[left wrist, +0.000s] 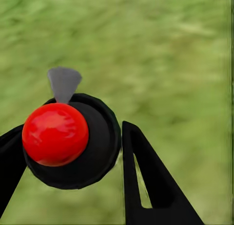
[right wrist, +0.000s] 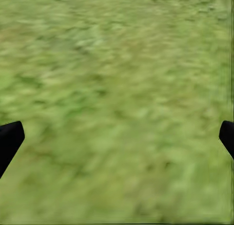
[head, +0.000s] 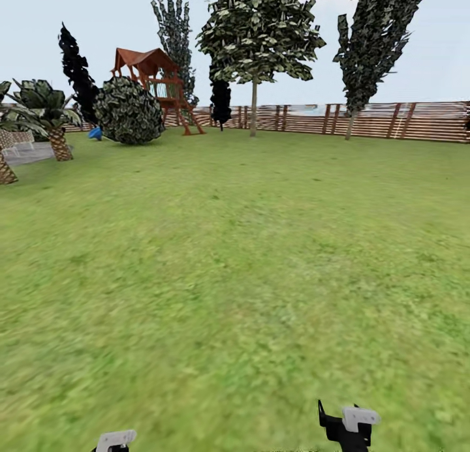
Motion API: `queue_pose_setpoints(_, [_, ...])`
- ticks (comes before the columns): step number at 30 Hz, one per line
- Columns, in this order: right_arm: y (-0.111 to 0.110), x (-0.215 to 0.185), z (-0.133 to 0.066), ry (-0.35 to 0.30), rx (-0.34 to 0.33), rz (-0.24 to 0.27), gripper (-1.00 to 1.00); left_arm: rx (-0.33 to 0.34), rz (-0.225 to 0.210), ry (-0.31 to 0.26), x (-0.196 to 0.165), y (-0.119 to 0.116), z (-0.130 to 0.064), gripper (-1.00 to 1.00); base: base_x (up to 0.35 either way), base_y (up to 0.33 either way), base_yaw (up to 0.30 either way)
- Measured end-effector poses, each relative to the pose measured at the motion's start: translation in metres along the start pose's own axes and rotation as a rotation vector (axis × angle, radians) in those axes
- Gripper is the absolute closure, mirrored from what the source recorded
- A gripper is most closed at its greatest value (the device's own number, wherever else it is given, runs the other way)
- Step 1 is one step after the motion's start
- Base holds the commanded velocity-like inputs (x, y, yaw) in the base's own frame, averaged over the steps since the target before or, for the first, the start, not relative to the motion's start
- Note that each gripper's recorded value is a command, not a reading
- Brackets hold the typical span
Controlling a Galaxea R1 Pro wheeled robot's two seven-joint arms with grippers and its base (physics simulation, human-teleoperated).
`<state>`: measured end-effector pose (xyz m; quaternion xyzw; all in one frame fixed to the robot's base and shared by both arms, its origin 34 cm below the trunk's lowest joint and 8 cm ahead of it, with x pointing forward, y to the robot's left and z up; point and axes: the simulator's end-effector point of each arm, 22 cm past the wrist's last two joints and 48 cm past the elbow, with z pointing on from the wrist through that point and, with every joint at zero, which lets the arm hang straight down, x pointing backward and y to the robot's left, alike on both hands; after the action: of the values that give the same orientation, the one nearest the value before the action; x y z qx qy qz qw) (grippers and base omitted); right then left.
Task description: In the garden, pick up the pesticide atomizer on the floor and spray pesticide onto both trees until each tree trunk is fully covered.
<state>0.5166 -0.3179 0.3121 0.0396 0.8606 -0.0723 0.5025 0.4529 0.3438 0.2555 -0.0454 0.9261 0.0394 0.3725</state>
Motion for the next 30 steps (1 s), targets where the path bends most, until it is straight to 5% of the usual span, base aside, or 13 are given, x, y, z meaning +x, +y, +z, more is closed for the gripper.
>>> queue_pose_setpoints(23, [0.004,0.014,-0.001,0.029,-0.005,-0.003,-1.0,-0.003,0.003,0.031,0.014,0.001,0.001,1.0,0.001,0.0,-0.204])
queue_pose_setpoints(30, [0.004,0.019,-0.001,0.038,-0.005,-0.004,-1.0,-0.007,0.004,0.042,0.019,0.003,0.001,1.0,0.258,0.047,-0.188])
